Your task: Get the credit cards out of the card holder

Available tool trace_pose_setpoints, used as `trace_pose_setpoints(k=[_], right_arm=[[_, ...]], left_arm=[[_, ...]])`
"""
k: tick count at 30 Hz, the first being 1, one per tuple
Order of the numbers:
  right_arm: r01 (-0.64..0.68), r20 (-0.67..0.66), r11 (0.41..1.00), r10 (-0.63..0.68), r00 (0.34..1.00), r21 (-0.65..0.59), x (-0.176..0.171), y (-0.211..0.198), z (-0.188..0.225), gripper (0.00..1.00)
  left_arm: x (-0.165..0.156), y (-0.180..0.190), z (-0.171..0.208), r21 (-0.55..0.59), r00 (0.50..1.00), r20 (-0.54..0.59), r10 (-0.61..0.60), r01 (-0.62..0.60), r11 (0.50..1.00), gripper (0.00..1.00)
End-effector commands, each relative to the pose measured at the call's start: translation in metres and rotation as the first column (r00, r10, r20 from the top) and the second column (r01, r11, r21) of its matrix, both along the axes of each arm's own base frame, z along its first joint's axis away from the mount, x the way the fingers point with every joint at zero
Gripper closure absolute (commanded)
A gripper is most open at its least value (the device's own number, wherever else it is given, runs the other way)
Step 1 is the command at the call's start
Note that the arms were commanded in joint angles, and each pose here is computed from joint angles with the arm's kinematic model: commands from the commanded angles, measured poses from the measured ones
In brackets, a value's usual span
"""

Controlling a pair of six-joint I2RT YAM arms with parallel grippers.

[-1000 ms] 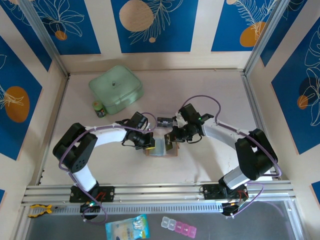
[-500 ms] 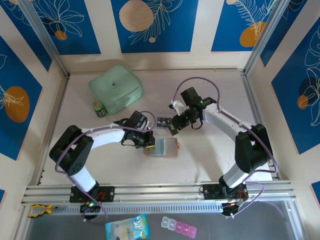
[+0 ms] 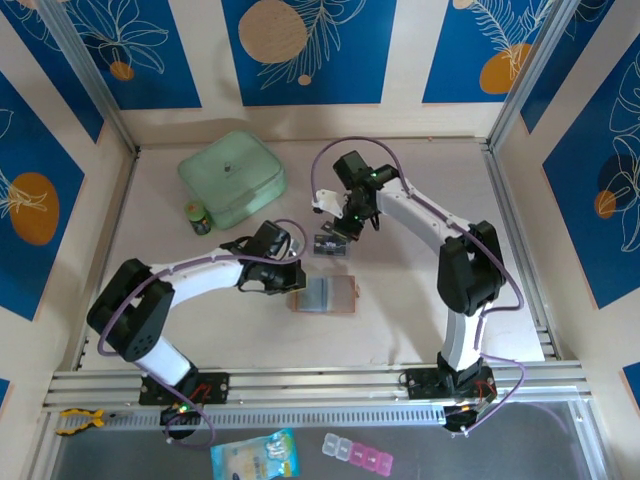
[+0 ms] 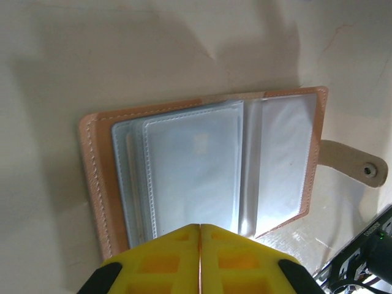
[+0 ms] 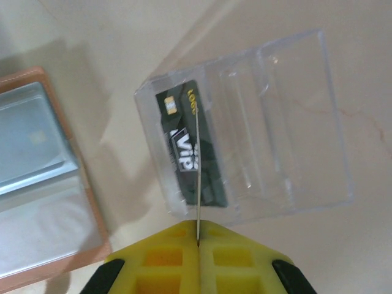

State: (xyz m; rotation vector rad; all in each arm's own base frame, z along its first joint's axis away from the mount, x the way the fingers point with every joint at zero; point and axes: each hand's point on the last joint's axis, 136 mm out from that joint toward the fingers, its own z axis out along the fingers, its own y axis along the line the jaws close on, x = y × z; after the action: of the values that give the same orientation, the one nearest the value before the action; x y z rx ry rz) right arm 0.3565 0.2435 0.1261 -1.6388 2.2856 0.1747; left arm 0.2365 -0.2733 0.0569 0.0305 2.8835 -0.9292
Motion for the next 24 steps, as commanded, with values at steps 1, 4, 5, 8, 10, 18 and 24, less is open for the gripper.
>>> trace_pose_setpoints(k=[1, 4, 5, 8, 10, 18, 24], right_arm=[[-0.103, -0.02, 0.994, 0.103, 0.995, -0.046, 0.001, 0.0, -0.002, 1.0], [-0.132, -0.035, 0.991, 0.13, 0.991, -0.033, 0.004, 0.007, -0.004, 1.0], [-0.138, -0.044, 0.99, 0.137, 0.99, -0.025, 0.004, 0.009, -0.005, 1.0], [-0.155, -0.081, 0.988, 0.153, 0.985, -0.012, 0.001, 0.013, -0.011, 1.0], [-0.161, -0.1, 0.987, 0.159, 0.982, -0.011, -0.001, 0.015, -0.016, 1.0], [-0.155, -0.147, 0.987, 0.148, 0.978, -0.038, -0.005, 0.011, -0.036, 0.93], [-0.13, -0.13, 0.991, 0.126, 0.984, -0.029, -0.004, 0.01, -0.03, 0.86]], left_arm=[[-0.005, 0.013, -0.003, 0.041, 1.0, 0.001, 0.005, -0.005, 0.999, 0.9], [-0.005, 0.016, -0.003, 0.044, 1.0, 0.0, 0.013, -0.013, 0.999, 0.9], [-0.006, 0.018, -0.003, 0.047, 1.0, -0.002, 0.015, -0.015, 0.999, 0.9], [-0.006, 0.022, -0.003, 0.06, 1.0, 0.002, 0.022, -0.022, 0.998, 0.9], [-0.006, 0.026, -0.002, 0.077, 1.0, 0.006, 0.023, -0.024, 0.997, 0.9], [-0.007, 0.028, -0.004, 0.08, 1.0, -0.004, 0.02, -0.019, 0.997, 0.9], [-0.008, 0.028, -0.006, 0.08, 1.0, -0.009, 0.013, -0.013, 0.997, 0.9]])
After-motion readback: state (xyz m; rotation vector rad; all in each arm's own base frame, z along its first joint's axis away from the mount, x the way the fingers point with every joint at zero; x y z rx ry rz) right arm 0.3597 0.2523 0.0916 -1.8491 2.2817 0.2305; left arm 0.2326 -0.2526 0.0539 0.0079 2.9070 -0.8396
